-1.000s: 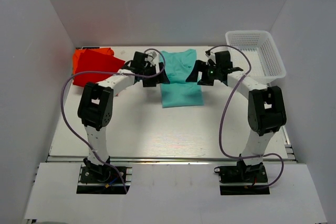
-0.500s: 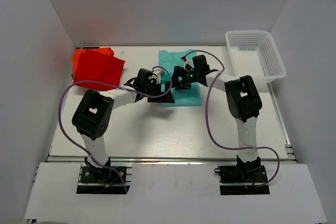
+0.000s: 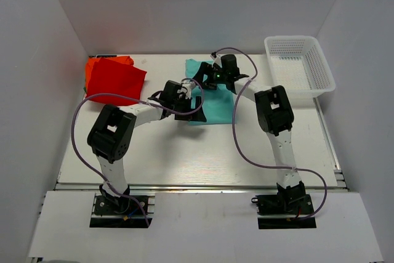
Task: Fold and stack the t-shirts
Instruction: Fold the folded rectangular tshirt in 1/3 of the way, then grab one side of the 2/3 rectangular tshirt with both arms
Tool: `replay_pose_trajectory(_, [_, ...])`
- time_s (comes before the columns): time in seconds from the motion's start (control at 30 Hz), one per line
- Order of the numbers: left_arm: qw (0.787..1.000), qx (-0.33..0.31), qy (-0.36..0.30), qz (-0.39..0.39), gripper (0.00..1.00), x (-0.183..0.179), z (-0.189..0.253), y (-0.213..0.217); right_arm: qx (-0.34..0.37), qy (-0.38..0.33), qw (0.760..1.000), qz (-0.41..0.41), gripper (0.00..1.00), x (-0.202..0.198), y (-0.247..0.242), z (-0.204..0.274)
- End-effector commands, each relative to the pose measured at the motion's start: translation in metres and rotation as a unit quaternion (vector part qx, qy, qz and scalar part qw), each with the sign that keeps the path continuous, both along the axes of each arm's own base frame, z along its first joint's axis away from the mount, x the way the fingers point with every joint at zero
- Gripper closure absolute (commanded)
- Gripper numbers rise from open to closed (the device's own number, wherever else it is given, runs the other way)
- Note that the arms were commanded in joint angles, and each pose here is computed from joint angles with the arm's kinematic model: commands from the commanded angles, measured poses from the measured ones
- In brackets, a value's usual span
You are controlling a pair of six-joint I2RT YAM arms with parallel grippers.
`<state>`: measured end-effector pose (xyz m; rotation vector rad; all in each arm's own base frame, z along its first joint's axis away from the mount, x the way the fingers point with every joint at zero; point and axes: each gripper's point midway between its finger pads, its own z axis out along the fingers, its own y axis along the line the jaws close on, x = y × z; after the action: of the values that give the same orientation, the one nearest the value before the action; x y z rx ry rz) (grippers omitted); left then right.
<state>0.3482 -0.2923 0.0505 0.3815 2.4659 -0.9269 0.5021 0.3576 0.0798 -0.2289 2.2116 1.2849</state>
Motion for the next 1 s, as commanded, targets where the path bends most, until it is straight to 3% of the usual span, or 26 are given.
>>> replay_pose_trajectory(0.0, [1.0,0.005,-0.021,-0.003,0.0,0.008,0.014,-0.002,0.002,-0.031,0.999,-0.035,0.1,0.034,0.001,0.013])
replay_pose_trajectory(0.2, [0.999,0.037,-0.019,0.011,0.0,-0.001,0.013,0.014,0.02,-0.101,0.993,-0.048,0.1,0.056,-0.005,0.062])
replay_pose_trajectory(0.37, [0.997,0.06,-0.026,0.036,0.0,0.001,0.018,0.029,0.002,-0.167,0.985,-0.034,0.1,0.04,-0.015,0.115])
replay_pose_trajectory(0.43, [0.996,0.071,-0.025,0.05,0.0,0.001,0.018,0.035,-0.025,-0.146,0.988,-0.041,0.1,0.028,-0.03,0.093])
replay_pose_trajectory(0.47, [0.996,0.069,-0.028,0.057,0.0,0.004,0.021,0.039,-0.025,-0.167,0.985,-0.042,0.1,0.017,-0.036,0.122])
replay_pose_trajectory(0.53, [0.993,0.086,-0.024,0.073,0.0,0.005,0.017,0.046,-0.047,-0.119,0.99,-0.059,0.1,-0.011,-0.063,0.09])
replay_pose_trajectory(0.6, [0.989,0.116,-0.02,0.091,0.0,0.009,0.012,0.056,-0.044,-0.126,0.988,-0.078,0.1,-0.024,-0.081,0.104])
replay_pose_trajectory(0.63, [0.989,0.114,-0.023,0.091,0.0,0.013,0.013,0.054,-0.065,-0.093,0.99,-0.086,0.1,-0.05,-0.097,0.071])
replay_pose_trajectory(0.67, [0.988,0.12,-0.021,0.094,0.0,0.016,0.012,0.055,-0.068,-0.095,0.989,-0.095,0.1,-0.059,-0.103,0.077])
replay_pose_trajectory(0.8, [0.987,0.136,0.002,0.092,0.0,0.014,-0.008,0.056,-0.151,-0.028,0.983,-0.104,0.1,-0.102,-0.145,0.024])
replay_pose_trajectory(0.93, [0.986,0.14,0.008,0.086,0.1,0.012,-0.017,0.053,-0.206,0.024,0.971,-0.121,0.1,-0.123,-0.174,-0.006])
replay_pose_trajectory(0.97, [0.986,0.143,0.013,0.085,0.2,0.011,-0.022,0.053,-0.213,0.042,0.968,-0.127,0.1,-0.132,-0.18,-0.017])
